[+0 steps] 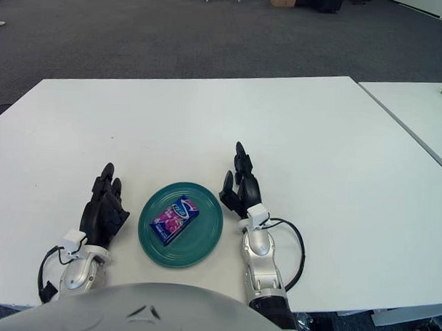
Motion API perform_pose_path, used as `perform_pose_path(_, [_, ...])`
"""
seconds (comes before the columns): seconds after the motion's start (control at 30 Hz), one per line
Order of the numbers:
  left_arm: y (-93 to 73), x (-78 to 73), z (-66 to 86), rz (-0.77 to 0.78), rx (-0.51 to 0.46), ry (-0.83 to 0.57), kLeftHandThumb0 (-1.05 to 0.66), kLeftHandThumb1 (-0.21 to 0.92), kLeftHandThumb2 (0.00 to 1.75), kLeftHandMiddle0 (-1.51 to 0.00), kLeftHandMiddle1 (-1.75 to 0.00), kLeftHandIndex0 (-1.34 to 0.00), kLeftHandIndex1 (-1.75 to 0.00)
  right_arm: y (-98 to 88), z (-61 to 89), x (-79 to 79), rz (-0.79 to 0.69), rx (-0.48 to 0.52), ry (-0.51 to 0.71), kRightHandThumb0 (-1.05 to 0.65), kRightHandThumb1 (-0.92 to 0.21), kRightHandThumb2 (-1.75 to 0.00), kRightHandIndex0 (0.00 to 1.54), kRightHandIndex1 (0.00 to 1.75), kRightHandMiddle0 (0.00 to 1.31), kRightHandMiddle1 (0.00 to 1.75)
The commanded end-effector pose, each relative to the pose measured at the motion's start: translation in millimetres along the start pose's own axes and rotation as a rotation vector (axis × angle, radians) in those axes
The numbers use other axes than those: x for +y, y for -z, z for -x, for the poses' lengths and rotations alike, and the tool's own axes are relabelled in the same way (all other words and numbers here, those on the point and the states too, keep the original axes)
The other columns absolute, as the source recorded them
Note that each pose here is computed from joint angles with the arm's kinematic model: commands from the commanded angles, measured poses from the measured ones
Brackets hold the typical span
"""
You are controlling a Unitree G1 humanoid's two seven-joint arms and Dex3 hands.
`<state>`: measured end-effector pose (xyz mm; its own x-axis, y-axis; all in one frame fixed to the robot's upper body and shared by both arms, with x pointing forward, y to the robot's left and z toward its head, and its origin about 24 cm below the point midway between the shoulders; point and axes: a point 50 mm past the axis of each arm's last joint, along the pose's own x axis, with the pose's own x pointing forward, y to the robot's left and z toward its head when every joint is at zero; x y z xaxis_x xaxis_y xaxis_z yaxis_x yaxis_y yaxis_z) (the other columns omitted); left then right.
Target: Put the gum into the plate.
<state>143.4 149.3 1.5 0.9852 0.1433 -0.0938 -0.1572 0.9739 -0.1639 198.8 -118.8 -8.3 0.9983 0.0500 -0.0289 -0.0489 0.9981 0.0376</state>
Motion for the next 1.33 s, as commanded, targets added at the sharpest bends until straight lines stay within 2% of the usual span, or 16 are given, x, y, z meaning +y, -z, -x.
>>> perform_pose_path(0.0, [-3.9, -2.9, 1.1, 0.002, -0.010, -0.012, -1.05, 0.92, 1.06, -0.06, 0.00, 0.00, -0.25, 20.1, 17.5, -0.4, -0.019, 0.140, 0.017, -0.89, -0.92, -1.04, 0.00, 0.00, 0.00, 0.10])
perform_pose_path(0.27, [-3.4, -6.6, 4.2, -0.012, -0.005, -0.045, -1.05, 0.92, 1.06, -0.05, -0.01, 0.00, -0.22, 13.6, 20.8, -3.4, -0.046, 0.173, 0.011, -0.86, -0.92, -1.04, 0.01, 0.00, 0.00, 0.12])
perform_pose_path(0.87, [-0.4, -9.8, 6.7, -0.059, -0.056, -0.009, -1.04, 0.92, 1.09, -0.06, -0.01, 0.00, -0.22, 3.3, 24.4, -9.5, -0.065, 0.228, 0.012, -0.81, -0.92, -1.01, 0.00, 0.00, 0.00, 0.05])
perform_pose_path(1.3, [-0.6, -11.4, 6.2, -0.035, -0.077, 0.009, -1.04, 0.92, 1.06, -0.07, 0.00, 0.00, -0.23, -8.4, 22.8, -7.1, -0.075, 0.253, 0.014, -0.81, -0.92, -1.00, 0.00, 0.00, 0.00, 0.06])
